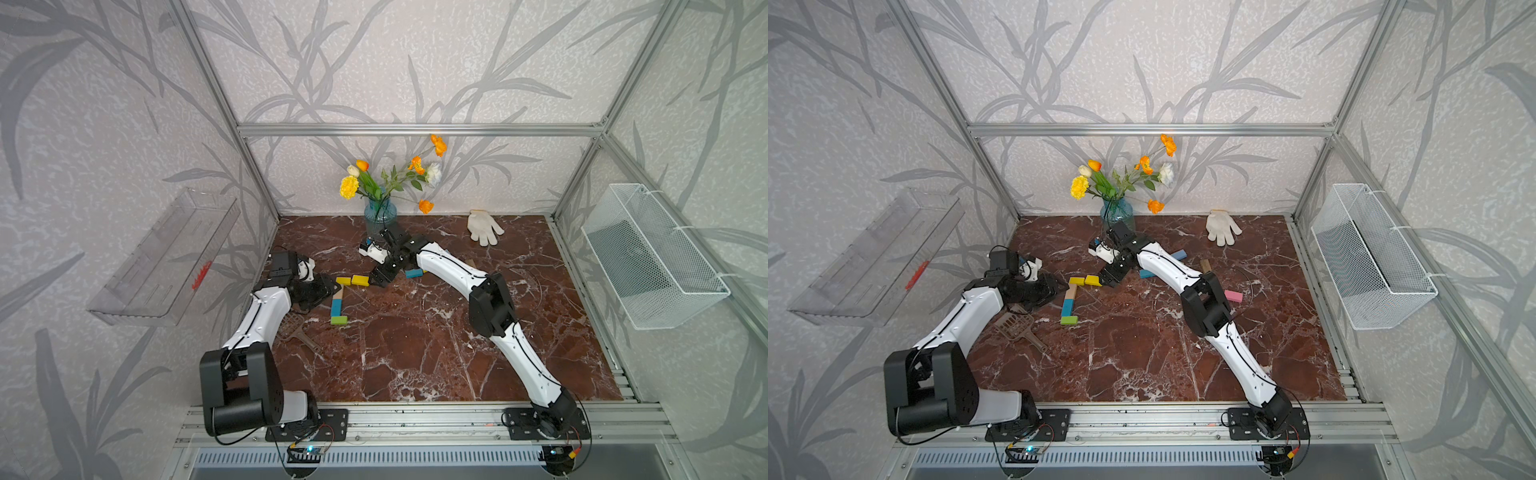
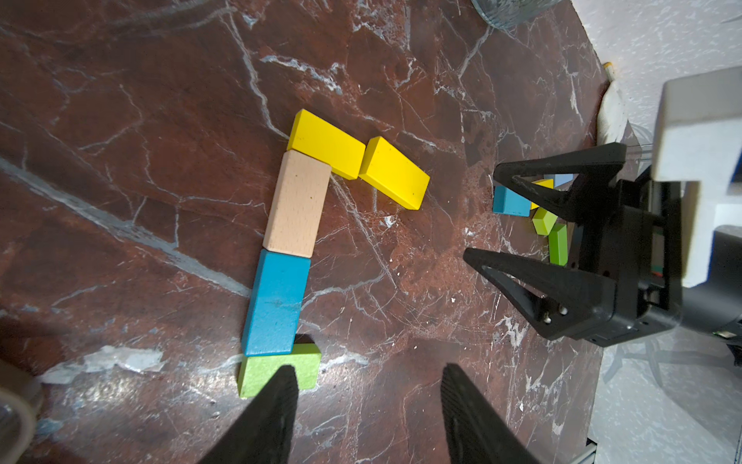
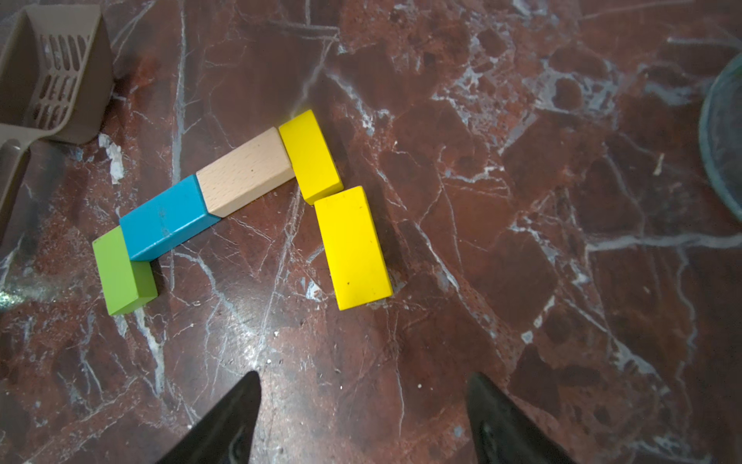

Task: Assemble the letter c with building blocks
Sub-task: Assemble the building block at the center of the board.

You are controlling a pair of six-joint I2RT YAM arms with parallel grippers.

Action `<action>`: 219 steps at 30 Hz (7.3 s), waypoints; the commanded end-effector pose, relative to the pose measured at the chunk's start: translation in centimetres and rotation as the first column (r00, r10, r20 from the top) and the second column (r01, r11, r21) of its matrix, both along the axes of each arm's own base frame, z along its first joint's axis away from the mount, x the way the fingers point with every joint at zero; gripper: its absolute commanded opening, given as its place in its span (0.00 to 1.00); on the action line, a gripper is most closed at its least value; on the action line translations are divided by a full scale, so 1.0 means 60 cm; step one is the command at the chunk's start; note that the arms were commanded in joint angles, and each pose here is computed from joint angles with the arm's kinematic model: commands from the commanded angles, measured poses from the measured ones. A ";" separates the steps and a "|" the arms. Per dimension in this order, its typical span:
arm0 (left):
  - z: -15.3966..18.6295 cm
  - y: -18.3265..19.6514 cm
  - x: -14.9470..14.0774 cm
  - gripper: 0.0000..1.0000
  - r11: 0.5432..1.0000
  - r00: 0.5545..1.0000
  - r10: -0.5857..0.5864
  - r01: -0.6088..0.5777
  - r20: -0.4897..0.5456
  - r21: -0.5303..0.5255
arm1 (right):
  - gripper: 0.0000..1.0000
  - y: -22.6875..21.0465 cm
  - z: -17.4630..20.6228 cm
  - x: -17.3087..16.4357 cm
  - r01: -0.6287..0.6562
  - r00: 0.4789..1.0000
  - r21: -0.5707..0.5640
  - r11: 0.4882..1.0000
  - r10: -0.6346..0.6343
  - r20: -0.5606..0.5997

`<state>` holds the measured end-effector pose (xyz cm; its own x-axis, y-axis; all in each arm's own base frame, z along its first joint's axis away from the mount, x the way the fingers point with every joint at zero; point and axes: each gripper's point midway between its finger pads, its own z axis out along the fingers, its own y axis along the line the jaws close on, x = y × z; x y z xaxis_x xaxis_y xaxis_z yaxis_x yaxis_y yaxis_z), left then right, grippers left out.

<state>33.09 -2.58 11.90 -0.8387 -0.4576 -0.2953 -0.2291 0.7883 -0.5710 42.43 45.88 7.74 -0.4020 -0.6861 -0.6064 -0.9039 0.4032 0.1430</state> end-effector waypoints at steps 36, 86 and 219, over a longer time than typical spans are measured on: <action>0.013 0.016 0.007 0.58 0.999 1.000 0.022 -0.021 0.021 -0.032 | 0.63 0.040 -0.080 -0.001 -0.104 0.990 -0.099 0.990 0.112 0.081; -0.001 0.035 0.009 0.58 0.998 0.999 0.049 -0.050 -0.009 -0.029 | 0.52 0.046 -0.076 0.012 -0.184 0.967 -0.090 0.979 0.197 0.159; 0.008 0.050 0.012 0.58 0.996 0.996 0.077 -0.078 0.038 0.035 | 0.80 0.033 0.022 0.020 -0.186 0.945 0.007 0.983 0.177 0.275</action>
